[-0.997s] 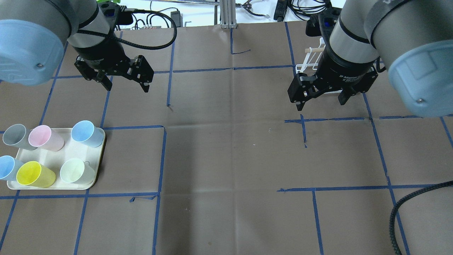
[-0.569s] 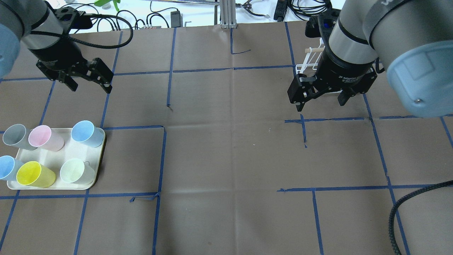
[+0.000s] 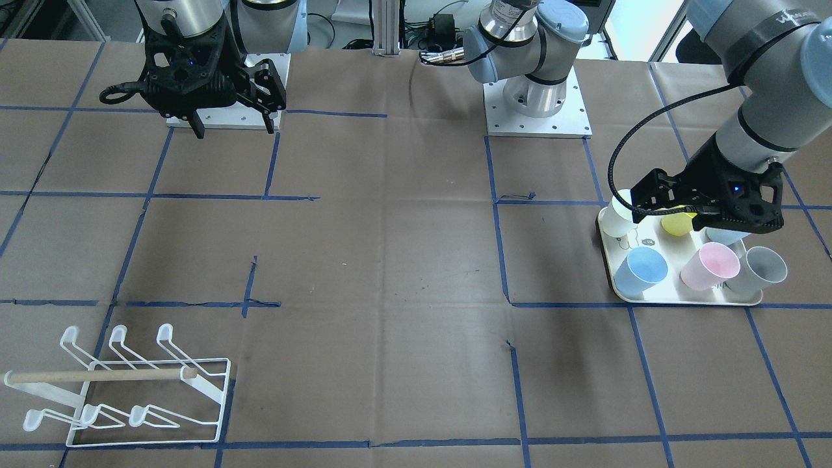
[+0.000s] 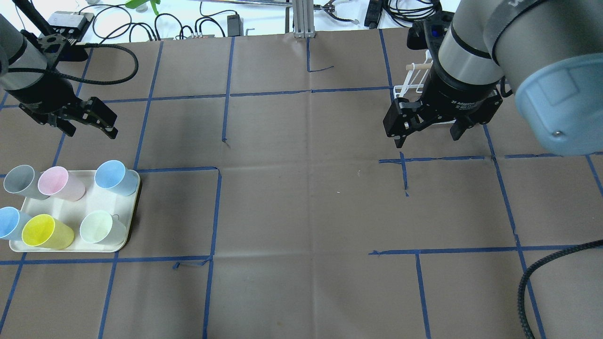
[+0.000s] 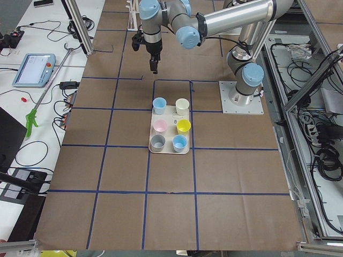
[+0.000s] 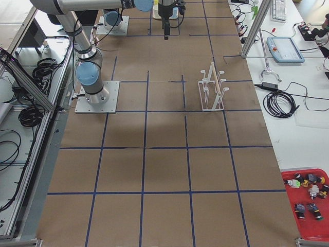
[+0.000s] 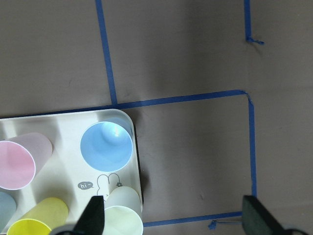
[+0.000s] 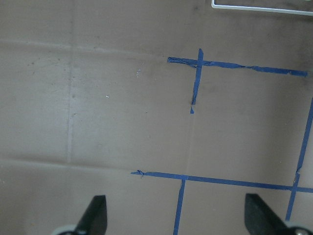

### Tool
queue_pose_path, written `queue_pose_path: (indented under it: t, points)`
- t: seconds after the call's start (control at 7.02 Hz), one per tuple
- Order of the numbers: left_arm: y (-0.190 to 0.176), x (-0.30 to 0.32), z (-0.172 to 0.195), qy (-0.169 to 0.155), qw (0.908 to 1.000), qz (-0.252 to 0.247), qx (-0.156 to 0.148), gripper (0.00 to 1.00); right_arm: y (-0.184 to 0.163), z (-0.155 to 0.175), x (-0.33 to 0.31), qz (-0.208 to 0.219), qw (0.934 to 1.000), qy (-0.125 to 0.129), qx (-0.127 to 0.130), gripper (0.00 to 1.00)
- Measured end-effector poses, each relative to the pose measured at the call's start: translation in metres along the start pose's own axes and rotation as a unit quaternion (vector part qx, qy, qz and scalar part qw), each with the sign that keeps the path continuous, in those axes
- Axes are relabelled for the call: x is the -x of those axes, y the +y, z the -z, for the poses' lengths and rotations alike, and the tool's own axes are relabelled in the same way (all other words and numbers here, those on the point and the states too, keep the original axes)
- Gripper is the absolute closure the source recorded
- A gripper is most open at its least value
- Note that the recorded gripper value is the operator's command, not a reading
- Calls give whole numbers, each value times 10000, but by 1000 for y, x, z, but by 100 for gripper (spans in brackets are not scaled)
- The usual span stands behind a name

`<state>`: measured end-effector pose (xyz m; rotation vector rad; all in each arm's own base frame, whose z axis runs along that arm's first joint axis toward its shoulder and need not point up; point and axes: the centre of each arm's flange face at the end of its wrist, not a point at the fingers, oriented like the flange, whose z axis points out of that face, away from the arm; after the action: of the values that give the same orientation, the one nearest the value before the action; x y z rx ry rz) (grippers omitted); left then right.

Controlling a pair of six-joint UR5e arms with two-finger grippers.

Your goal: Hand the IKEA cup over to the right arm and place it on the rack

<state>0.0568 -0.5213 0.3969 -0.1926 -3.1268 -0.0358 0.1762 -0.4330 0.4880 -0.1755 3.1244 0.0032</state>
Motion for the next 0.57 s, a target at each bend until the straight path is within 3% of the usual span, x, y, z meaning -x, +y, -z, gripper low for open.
queue_pose_path:
  t: [0.57]
  points:
    - [21, 8, -73, -46, 9997, 192, -114, 0, 0, -1, 0, -3, 10000, -2, 10, 0]
